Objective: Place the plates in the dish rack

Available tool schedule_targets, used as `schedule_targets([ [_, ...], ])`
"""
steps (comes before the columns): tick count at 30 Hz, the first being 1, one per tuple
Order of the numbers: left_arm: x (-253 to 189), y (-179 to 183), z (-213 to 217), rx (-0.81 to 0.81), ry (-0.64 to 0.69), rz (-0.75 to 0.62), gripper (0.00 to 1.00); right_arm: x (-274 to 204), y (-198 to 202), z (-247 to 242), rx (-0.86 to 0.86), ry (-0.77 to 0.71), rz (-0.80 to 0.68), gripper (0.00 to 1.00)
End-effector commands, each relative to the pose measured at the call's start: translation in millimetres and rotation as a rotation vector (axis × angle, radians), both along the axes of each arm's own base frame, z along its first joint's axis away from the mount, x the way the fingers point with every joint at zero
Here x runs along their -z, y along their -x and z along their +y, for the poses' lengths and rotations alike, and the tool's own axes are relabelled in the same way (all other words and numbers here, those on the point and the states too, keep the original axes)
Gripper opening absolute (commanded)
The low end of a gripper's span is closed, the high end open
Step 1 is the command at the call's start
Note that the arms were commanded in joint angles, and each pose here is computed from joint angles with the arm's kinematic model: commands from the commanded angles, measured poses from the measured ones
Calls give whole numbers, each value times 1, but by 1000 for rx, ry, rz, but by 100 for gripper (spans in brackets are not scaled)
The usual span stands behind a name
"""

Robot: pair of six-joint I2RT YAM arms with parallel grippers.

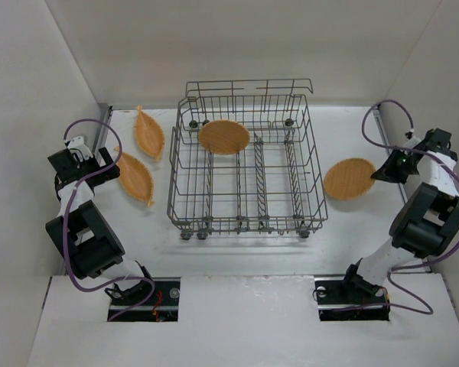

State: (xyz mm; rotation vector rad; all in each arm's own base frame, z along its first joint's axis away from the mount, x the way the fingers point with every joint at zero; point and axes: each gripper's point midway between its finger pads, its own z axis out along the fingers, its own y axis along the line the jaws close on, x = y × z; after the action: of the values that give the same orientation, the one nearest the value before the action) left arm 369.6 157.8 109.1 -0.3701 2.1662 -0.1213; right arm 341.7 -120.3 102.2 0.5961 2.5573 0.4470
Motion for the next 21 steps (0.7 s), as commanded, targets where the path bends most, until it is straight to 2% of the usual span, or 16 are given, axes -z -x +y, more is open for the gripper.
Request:
schedule_targets([
  [1,-11,-4,3,-5,-14,-40,100,-48,-14,-2,0,15,-180,0],
  [12,-12,-3,2,-5,-20,-42,100,-124,-17,5,-26,96,-381,0],
  [21,-12,-3,2,-6,-18,-41,100,-270,-10,50,-99,352,-760,0],
])
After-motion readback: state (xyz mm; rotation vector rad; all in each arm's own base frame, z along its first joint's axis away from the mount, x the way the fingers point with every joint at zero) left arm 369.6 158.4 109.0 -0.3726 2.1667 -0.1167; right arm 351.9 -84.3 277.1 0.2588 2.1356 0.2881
